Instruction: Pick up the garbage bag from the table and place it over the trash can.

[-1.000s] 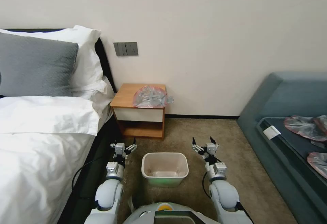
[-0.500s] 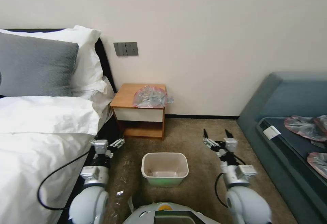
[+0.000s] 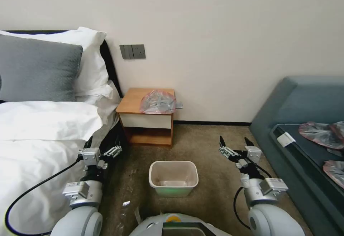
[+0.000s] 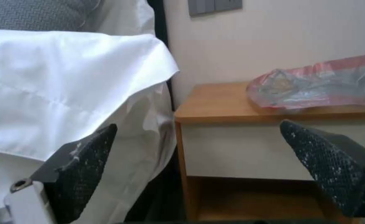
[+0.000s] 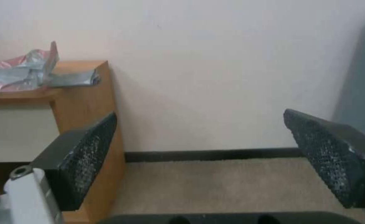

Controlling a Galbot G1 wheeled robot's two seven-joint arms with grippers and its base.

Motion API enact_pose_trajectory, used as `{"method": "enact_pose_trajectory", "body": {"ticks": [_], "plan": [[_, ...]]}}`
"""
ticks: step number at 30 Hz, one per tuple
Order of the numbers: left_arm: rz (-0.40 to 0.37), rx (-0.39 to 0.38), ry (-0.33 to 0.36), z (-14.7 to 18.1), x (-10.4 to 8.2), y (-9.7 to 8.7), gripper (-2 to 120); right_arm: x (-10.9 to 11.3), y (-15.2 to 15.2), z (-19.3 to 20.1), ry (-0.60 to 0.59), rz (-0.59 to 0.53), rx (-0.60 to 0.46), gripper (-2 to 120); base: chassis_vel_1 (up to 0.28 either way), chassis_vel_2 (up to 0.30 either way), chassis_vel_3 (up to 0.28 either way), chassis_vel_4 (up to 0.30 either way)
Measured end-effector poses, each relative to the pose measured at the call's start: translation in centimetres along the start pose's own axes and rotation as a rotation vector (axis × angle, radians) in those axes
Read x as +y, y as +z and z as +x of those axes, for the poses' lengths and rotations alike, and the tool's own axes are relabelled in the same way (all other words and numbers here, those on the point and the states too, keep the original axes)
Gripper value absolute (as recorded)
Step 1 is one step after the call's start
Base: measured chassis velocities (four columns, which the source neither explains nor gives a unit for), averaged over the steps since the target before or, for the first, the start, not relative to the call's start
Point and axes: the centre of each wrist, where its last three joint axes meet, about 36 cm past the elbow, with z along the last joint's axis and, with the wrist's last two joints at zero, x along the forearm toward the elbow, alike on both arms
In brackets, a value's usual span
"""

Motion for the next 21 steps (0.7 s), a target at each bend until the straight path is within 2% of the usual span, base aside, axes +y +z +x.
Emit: {"method": "enact_pose_trajectory", "body": {"ticks": [2, 3, 4, 5, 7, 16, 18, 20, 21], "plan": [[0.011, 0.011, 0.013, 0.0, 0.0, 0.1, 100, -0.1, 0.1, 0.1, -0.026, -0.07, 0.033, 100, 0.0, 0.0, 0.0, 0.0], [0.04, 0.029, 0.054, 0.0, -0.1, 0.1, 100, -0.1, 0.2, 0.1, -0.039, -0.105, 0.047, 100, 0.0, 0.0, 0.0, 0.0], [0.04, 0.029, 0.054, 0.0, -0.1, 0.1, 100, -0.1, 0.2, 0.1, -0.039, -0.105, 0.047, 100, 0.0, 0.0, 0.0, 0.0], [0.072, 0.05, 0.108, 0.0, -0.2, 0.1, 100, -0.1, 0.2, 0.1, -0.046, -0.129, 0.043, 100, 0.0, 0.0, 0.0, 0.0], [0.094, 0.064, 0.144, 0.0, -0.3, 0.2, 100, 0.0, 0.2, 0.0, -0.052, -0.148, 0.027, 100, 0.0, 0.0, 0.0, 0.0], [0.093, 0.073, 0.147, 0.0, -0.4, 0.3, 100, 0.3, 0.0, -0.4, -0.033, -0.149, -0.013, 100, 0.0, 0.0, 0.0, 0.0], [0.078, 0.076, 0.133, 0.1, -0.4, 0.4, 100, 0.6, 0.0, -0.6, -0.044, -0.188, -0.029, 100, 0.0, 0.0, 0.0, 0.0], [0.074, 0.075, 0.129, 0.1, -0.4, 0.4, 100, 1.0, -0.3, -1.0, -0.069, -0.276, -0.05, 100, 0.0, 0.0, 0.0, 0.0], [0.074, 0.075, 0.129, 0.1, -0.4, 0.4, 100, 1.0, -0.3, -1.0, -0.069, -0.276, -0.05, 100, 0.0, 0.0, 0.0, 0.0]]}}
